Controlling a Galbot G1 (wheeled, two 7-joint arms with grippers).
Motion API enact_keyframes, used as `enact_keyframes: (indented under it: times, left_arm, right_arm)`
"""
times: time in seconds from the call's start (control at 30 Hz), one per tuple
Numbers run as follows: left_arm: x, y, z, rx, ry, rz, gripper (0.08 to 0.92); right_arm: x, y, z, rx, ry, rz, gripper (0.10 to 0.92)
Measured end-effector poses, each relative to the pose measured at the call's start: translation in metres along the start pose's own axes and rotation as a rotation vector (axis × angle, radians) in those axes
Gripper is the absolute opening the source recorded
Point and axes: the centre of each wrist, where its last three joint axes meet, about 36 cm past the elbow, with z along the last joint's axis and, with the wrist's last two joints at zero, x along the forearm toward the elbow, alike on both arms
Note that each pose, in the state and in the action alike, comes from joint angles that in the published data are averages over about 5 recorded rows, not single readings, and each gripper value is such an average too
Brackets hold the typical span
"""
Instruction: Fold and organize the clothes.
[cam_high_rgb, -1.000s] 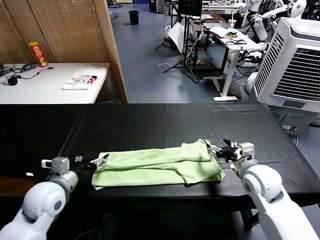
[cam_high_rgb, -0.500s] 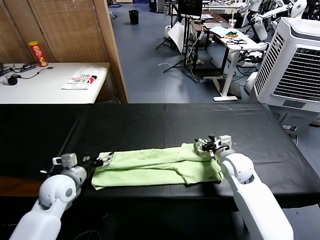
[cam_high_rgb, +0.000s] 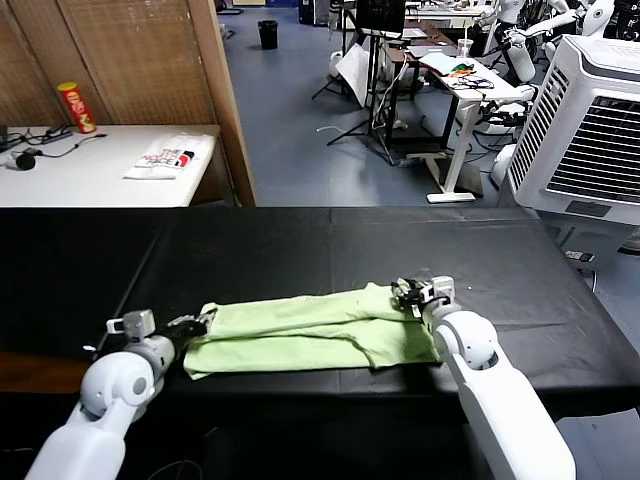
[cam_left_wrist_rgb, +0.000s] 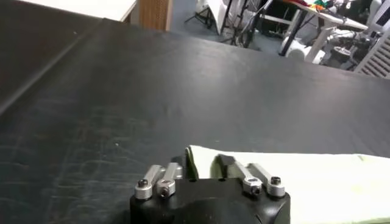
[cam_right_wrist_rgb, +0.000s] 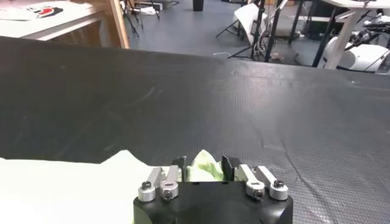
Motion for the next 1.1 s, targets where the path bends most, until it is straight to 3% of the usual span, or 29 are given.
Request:
enact_keyframes:
  times: [0.1,0.23,0.37,0.5,0.63,0.77,0.93,1.1]
  left_arm:
    - [-0.004,-0.005,0.002,-0.035,-0.035,-0.014,0.139]
    - [-0.01,-0.008,0.005,-0.055,-0.044,-0.015,0.136]
    - [-0.015,-0.005,0.005,-0.065,-0.062,-0.008,0.193]
    - [-0.018,0.003,0.001,-0.069,-0.092,-0.022,0.394]
    - [-0.017,0.013,-0.003,-0.068,-0.111,-0.029,0.627]
    - [-0.009,0.021,-0.007,-0.05,-0.126,-0.031,0.774]
    - [0.011,0.017,0.002,-0.028,-0.139,-0.021,0.797]
    - [0.027,0.002,0.031,-0.014,-0.11,-0.012,0.798]
  right_arm:
    - [0.001,0.001,0.005,-0.011,-0.004,-0.003,0.158]
    - [0.004,-0.001,0.007,-0.016,-0.008,-0.029,0.181]
    - [0.011,-0.007,0.006,-0.01,-0.019,-0.045,0.347]
    - [0.02,-0.013,0.003,-0.004,-0.037,-0.05,0.581]
    - [0.032,-0.019,0.0,-0.01,-0.053,-0.051,0.755]
    - [0.048,-0.024,-0.003,-0.02,-0.069,-0.05,0.795]
    - [0.072,-0.027,-0.006,-0.03,-0.098,-0.057,0.798]
    - [0.097,-0.026,-0.009,-0.033,-0.134,-0.072,0.798]
